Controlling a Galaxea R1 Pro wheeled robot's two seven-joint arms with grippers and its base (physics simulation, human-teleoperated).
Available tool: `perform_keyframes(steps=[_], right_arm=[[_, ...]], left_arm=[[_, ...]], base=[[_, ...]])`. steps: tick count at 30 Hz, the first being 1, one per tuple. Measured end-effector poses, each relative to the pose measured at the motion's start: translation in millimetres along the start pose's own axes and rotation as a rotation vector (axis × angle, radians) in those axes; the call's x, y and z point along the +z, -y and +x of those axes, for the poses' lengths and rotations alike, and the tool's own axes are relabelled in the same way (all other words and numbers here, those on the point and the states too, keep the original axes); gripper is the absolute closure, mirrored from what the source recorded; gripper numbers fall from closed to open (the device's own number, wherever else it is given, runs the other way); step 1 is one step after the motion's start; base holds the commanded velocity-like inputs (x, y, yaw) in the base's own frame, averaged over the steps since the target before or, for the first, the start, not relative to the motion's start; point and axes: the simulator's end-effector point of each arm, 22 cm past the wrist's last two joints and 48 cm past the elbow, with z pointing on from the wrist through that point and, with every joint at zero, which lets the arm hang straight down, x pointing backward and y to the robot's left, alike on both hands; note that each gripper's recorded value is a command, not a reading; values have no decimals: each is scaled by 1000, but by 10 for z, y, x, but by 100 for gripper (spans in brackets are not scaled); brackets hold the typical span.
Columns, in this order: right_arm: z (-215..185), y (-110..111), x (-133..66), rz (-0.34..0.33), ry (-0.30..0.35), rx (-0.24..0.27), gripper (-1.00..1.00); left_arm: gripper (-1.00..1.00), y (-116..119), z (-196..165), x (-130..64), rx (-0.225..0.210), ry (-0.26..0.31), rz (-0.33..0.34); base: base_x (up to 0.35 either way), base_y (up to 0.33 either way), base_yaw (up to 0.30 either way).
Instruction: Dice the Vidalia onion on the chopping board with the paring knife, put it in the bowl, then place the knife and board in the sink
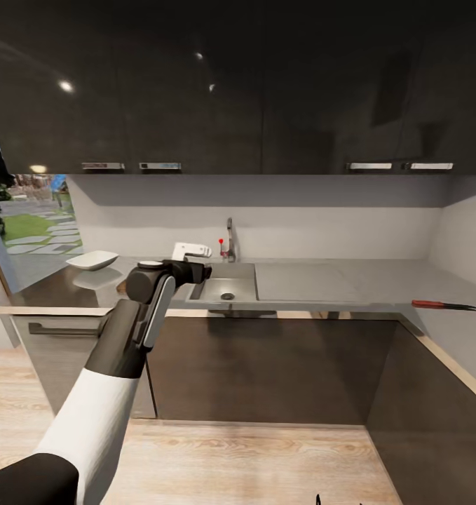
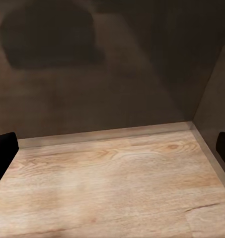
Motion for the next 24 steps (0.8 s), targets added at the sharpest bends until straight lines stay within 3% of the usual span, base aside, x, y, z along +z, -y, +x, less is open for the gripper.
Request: perform_keyframes(steps=[12, 24], right_arm=[[1, -7, -4, 1, -1, 1, -100], [1, -6, -5, 1, -1, 1, -100]], left_arm=[[-100, -25, 31, 19, -3, -8, -4], [-100, -30, 271, 158, 0, -72, -7]], base=[[185, -162, 0], [291, -151, 0]])
